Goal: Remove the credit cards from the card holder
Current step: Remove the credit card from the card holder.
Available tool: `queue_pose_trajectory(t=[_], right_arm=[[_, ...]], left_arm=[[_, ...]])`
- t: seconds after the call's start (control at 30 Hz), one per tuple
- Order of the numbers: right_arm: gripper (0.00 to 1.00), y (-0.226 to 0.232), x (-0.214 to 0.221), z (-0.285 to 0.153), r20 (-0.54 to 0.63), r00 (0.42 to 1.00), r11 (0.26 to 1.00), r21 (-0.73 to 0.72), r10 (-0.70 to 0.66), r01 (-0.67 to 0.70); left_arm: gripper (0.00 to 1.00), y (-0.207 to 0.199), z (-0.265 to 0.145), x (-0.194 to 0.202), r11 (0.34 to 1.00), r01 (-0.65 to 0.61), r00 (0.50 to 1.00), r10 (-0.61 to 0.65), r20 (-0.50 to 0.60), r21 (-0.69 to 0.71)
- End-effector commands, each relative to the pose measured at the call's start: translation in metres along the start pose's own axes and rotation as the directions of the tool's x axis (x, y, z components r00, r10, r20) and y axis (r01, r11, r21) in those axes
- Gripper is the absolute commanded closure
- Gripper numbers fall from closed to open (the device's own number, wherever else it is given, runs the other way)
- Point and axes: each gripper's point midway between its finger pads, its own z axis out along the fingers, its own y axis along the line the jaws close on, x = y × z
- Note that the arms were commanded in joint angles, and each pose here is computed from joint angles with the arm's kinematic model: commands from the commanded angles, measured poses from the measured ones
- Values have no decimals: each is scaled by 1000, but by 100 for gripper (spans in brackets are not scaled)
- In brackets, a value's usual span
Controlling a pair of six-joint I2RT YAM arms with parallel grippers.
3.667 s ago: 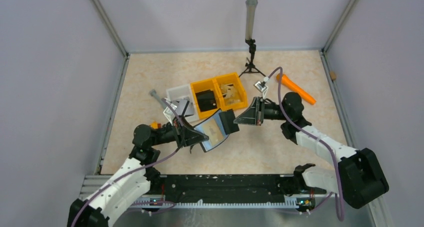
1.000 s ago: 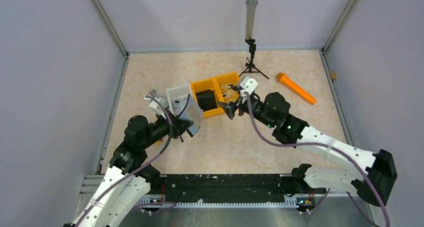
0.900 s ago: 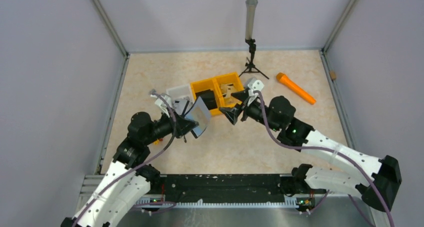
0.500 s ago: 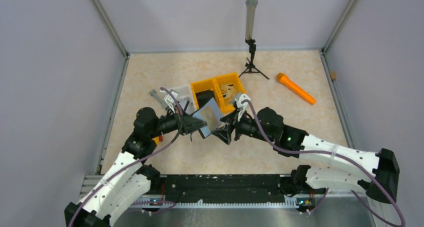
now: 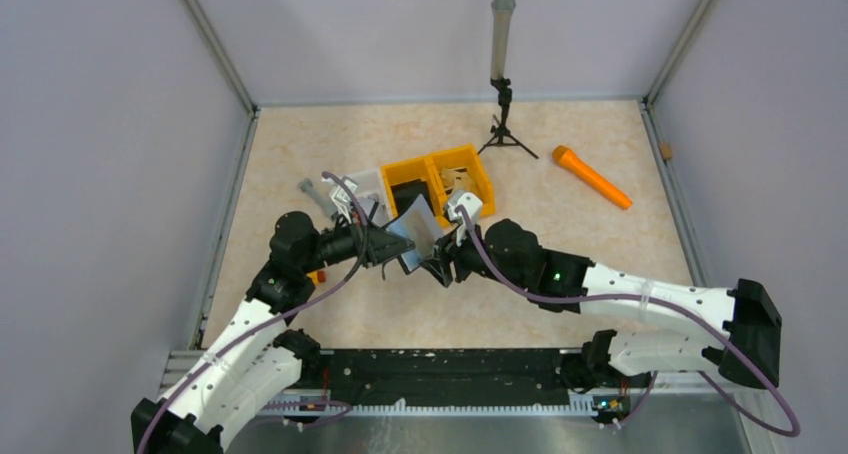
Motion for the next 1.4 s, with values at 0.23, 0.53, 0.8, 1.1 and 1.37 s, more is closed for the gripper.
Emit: queue_pose_trajectory(t=[0.23, 0.53, 0.8, 1.1, 1.37], right_arm=[[49, -13, -26, -2, 47, 999, 995, 101, -18, 13], [52, -54, -29, -31, 51, 998, 950, 312, -30, 13], [34, -72, -24, -53, 66, 997, 946, 316, 50, -69], [13, -27, -40, -52, 45, 904, 869, -300, 425, -394], [12, -25, -69, -53, 68, 760, 708, -424, 646, -564]], left_arm=[[100, -31, 1, -4, 986, -22, 999, 26, -19, 164], [100, -16, -1, -4, 997, -35, 999, 37, -23, 66], [100, -35, -5, -4, 990, -56, 997, 63, -51, 127], [100, -73, -14, -9, 952, -87, 993, 106, -50, 294], [100, -105, -19, -36, 921, -152, 988, 148, 38, 359]])
